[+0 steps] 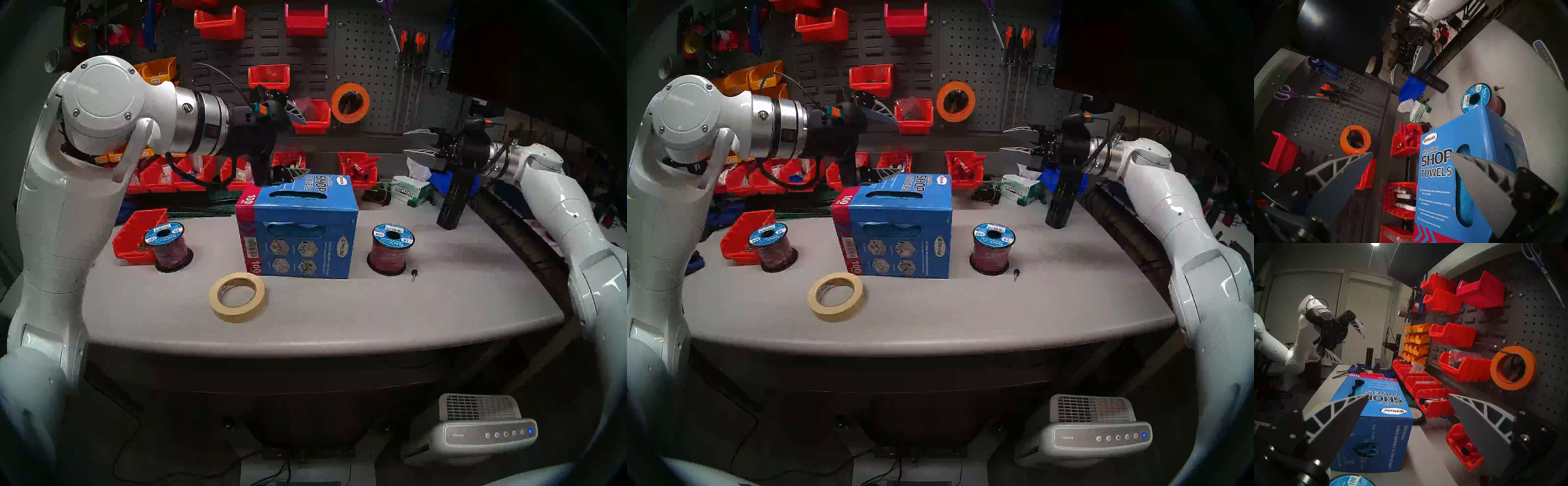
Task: Take out a shop towel
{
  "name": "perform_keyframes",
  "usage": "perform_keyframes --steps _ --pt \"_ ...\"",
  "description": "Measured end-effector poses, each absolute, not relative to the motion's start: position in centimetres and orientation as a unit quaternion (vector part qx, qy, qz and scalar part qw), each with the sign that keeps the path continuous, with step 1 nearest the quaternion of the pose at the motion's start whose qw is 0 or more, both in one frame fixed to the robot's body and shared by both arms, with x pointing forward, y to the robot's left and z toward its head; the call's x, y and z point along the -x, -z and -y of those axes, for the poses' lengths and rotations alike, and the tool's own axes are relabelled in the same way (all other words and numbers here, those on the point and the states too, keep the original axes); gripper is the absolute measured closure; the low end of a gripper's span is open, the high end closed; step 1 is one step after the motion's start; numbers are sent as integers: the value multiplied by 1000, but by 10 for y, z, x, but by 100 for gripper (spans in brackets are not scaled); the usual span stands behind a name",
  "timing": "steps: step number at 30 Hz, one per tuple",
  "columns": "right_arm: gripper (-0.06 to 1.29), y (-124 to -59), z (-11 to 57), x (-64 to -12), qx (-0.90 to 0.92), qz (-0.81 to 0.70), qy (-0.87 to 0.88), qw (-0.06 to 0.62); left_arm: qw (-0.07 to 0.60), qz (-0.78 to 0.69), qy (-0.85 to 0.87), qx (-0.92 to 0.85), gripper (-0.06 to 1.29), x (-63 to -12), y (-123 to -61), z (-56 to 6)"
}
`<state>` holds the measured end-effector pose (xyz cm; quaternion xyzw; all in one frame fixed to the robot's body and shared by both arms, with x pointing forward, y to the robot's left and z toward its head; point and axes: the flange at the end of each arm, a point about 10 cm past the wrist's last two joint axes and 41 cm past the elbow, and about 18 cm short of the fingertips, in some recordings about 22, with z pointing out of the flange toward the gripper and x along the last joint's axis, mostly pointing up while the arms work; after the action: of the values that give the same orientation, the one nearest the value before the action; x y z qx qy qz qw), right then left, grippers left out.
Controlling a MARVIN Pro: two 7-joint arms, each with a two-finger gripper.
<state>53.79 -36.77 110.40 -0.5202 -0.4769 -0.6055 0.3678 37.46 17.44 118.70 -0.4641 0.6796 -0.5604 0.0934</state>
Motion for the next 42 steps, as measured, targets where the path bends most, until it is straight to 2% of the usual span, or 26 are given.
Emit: perform_keyframes --steps 12,28,42 --pt "0 -1100 358 -552 519 474 610 365 113 -701 532 461 0 -353 -1201 -166" --pt "0 -1102 351 -562 516 477 616 357 126 -699 524 471 0 -353 -1190 -148" --pt "0 -1107 342 -566 509 490 615 351 126 -695 499 503 0 -365 -1180 -165"
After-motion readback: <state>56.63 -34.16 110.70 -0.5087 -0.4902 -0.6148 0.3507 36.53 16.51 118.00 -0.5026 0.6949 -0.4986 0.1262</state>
